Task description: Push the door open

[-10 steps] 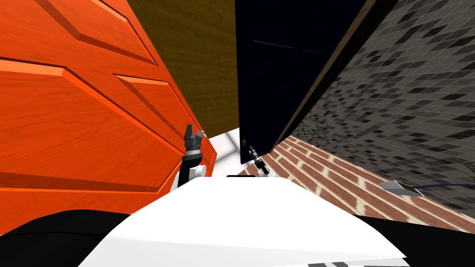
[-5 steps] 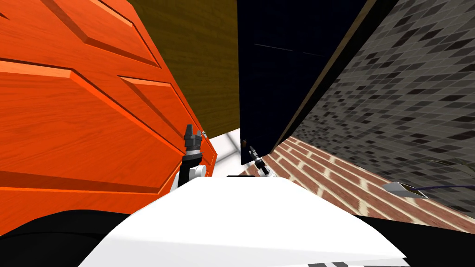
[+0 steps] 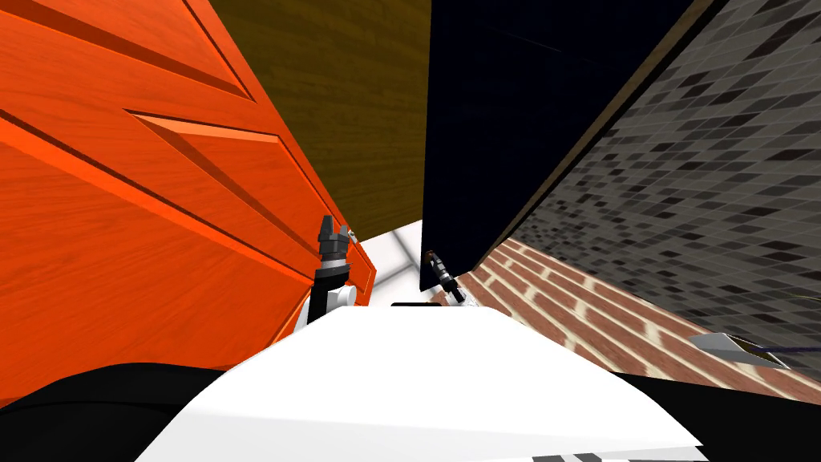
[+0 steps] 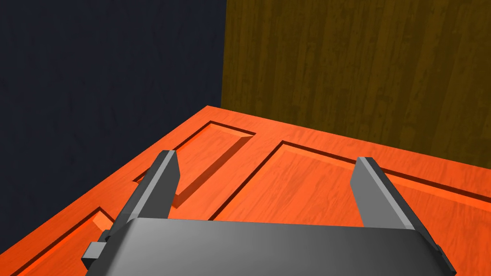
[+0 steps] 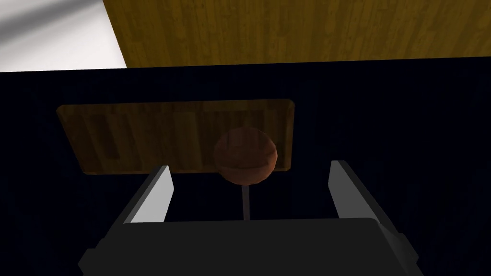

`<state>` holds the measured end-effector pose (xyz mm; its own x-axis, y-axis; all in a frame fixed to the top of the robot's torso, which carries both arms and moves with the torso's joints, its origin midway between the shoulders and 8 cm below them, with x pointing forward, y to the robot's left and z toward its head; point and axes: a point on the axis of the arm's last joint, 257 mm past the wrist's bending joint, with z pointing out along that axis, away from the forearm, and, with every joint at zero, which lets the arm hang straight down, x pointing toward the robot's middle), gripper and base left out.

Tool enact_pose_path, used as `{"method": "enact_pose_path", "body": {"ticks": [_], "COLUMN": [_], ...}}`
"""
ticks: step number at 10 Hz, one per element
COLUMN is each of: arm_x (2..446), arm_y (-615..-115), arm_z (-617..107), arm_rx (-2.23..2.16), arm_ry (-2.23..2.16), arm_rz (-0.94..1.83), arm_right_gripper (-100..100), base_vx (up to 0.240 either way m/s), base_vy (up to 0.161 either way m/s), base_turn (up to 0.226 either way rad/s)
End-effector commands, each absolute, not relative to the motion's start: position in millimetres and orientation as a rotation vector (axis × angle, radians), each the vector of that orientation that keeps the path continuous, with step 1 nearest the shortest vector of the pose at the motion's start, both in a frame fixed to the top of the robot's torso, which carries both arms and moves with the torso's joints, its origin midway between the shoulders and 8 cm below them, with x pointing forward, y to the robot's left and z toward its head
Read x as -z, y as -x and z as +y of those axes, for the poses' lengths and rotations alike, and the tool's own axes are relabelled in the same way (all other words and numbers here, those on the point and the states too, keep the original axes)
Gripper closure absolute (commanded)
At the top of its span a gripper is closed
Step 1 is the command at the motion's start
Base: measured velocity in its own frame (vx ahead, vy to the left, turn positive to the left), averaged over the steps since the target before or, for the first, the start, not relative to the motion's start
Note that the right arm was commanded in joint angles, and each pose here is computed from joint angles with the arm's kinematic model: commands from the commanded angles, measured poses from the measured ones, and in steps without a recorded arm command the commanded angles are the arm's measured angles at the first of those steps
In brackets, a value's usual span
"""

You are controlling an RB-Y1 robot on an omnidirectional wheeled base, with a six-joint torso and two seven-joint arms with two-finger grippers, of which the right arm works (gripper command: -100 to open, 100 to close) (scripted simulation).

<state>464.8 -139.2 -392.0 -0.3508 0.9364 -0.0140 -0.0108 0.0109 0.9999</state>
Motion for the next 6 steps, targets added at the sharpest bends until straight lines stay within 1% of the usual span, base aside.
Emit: {"method": "enact_pose_path", "body": {"ticks": [1, 2, 3, 6], "arm_x": [391.6, 391.7, 391.7, 391.7], "arm_y": [-464.4, -464.5, -464.5, -464.5], "arm_z": [-137.4, -138.1, -138.1, -138.1], "arm_rx": [-1.463, -1.463, -1.463, -1.463], "arm_ry": [-1.004, -1.003, -1.003, -1.003], "arm_rz": [1.461, 1.463, 1.463, 1.463], "arm_right_gripper": [-100, -100, 100, 100], "base_vx": [0.206, 0.093, -0.023, -0.023], "base_vy": [0.055, 0.02, 0.0, -0.006], "base_turn": [0.025, -0.002, -0.003, 0.004]}}
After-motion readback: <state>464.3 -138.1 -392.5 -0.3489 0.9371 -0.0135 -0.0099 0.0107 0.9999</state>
